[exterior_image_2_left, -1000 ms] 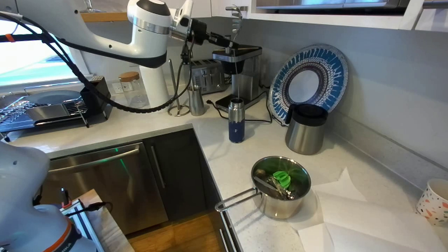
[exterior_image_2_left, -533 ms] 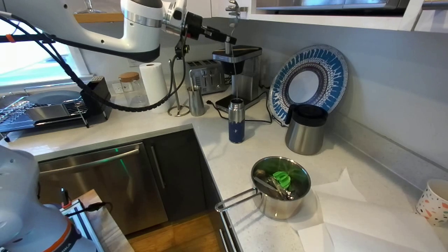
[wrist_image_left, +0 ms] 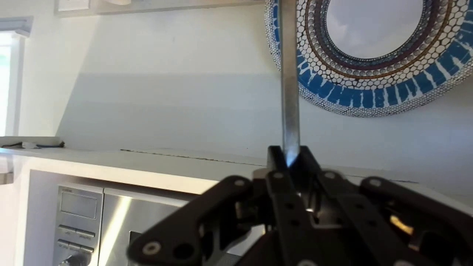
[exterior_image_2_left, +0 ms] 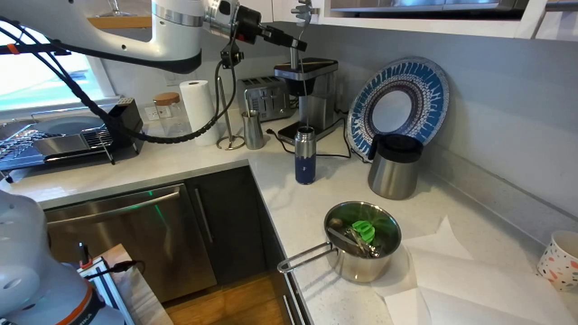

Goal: Put the silver ladle on the counter

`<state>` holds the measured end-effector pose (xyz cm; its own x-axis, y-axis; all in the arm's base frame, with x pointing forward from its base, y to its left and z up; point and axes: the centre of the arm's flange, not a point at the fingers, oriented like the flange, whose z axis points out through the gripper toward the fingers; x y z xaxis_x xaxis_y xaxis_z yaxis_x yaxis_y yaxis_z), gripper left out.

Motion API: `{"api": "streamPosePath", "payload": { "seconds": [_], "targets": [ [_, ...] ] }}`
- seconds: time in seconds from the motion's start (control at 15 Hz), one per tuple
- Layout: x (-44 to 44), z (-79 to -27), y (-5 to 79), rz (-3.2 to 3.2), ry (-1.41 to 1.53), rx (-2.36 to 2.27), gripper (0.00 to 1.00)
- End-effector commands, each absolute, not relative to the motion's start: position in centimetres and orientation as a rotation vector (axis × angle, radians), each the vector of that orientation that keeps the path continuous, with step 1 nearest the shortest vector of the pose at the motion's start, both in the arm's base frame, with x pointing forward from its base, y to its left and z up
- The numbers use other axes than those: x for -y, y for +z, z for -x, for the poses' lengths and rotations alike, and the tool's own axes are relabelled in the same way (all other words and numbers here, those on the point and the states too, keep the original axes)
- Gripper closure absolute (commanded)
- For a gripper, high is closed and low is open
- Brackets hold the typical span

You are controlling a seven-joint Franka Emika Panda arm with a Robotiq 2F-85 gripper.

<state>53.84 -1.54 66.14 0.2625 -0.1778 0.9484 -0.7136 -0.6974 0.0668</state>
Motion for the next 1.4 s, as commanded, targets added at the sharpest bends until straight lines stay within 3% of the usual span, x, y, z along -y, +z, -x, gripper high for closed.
{"api": "streamPosePath", "payload": {
  "seconds": [0.0, 0.53, 1.33],
  "targets": [
    [2.4, -52.1, 67.7, -2.097, 1.359, 0.803, 0.97],
    [7.2, -51.2, 68.2, -2.403, 1.051, 0.787, 0.97],
    [18.9, -55.4, 55.5, -2.742, 0.358, 1.041, 0.97]
  ]
}}
